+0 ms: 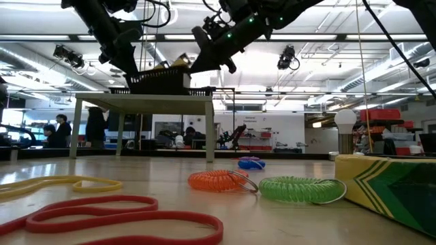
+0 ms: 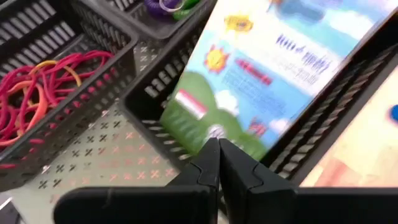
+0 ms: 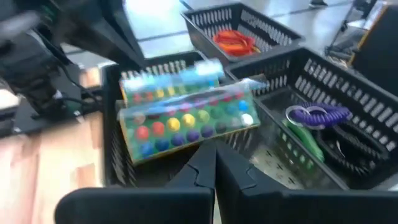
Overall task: Pick & Place Office Desk Supplies
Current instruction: Adjust the bottom black bin on the shelf, then adjust the crayon box on the bottom black bin on the shelf, then adjust the bottom black bin on the shelf
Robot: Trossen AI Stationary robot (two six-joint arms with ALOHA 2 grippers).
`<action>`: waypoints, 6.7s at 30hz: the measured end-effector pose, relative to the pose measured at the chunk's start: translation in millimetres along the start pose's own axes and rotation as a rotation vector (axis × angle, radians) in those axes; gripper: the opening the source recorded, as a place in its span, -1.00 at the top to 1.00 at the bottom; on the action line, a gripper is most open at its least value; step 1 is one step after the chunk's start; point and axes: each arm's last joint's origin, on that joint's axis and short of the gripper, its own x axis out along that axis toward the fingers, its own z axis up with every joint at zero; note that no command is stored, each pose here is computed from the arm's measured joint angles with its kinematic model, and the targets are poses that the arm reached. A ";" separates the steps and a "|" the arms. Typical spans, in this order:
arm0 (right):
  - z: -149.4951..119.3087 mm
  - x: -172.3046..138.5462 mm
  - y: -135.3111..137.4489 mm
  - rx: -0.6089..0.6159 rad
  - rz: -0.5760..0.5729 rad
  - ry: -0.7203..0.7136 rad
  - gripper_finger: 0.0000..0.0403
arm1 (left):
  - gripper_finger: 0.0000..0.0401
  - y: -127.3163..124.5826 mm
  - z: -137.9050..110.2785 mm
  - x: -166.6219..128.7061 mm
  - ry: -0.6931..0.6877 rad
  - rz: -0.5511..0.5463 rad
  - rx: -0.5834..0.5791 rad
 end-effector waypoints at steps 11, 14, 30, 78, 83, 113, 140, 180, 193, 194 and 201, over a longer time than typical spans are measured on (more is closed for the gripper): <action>0.6 -1.4 0.7 0.000 0.039 0.006 0.99 | 0.95 -2.3 5.7 8.0 -0.024 -0.014 0.011; 3.1 -3.4 0.7 0.000 0.040 -0.006 0.99 | 0.86 -5.0 9.5 6.5 -0.059 -0.031 0.022; 2.4 -3.4 0.4 -0.019 0.038 0.001 0.99 | -0.16 -48.4 16.7 -9.3 -0.195 -0.037 0.338; 1.4 -3.5 7.6 -0.051 0.059 0.002 0.99 | 0.98 -65.2 26.1 -18.6 -0.344 0.283 0.262; 1.6 -3.4 7.6 -0.052 0.059 0.000 0.99 | 0.98 -55.0 25.5 -35.4 -0.411 0.280 0.094; 1.5 -3.4 7.6 -0.079 0.059 -0.001 0.99 | 0.98 -51.8 -28.7 0.2 -0.697 0.316 -0.272; 2.8 -11.2 6.7 -0.088 0.056 0.032 0.95 | -0.12 -47.1 -40.2 -31.9 -0.769 0.284 -0.200; -3.7 -12.7 -7.3 -0.358 0.147 0.103 0.98 | 0.97 28.0 -70.1 16.5 -0.297 0.036 -0.115; -4.5 2.1 -6.8 -0.345 0.165 0.020 0.99 | 0.97 24.7 -67.9 20.4 -0.296 -0.023 -0.101; -3.2 2.2 -6.7 -0.340 0.164 0.007 0.99 | 0.97 23.8 -67.6 20.7 -0.297 -0.028 -0.097; 0.1 4.6 -5.9 -0.337 0.180 -0.047 0.99 | 0.97 17.0 -65.9 24.5 -0.289 -0.061 -0.073</action>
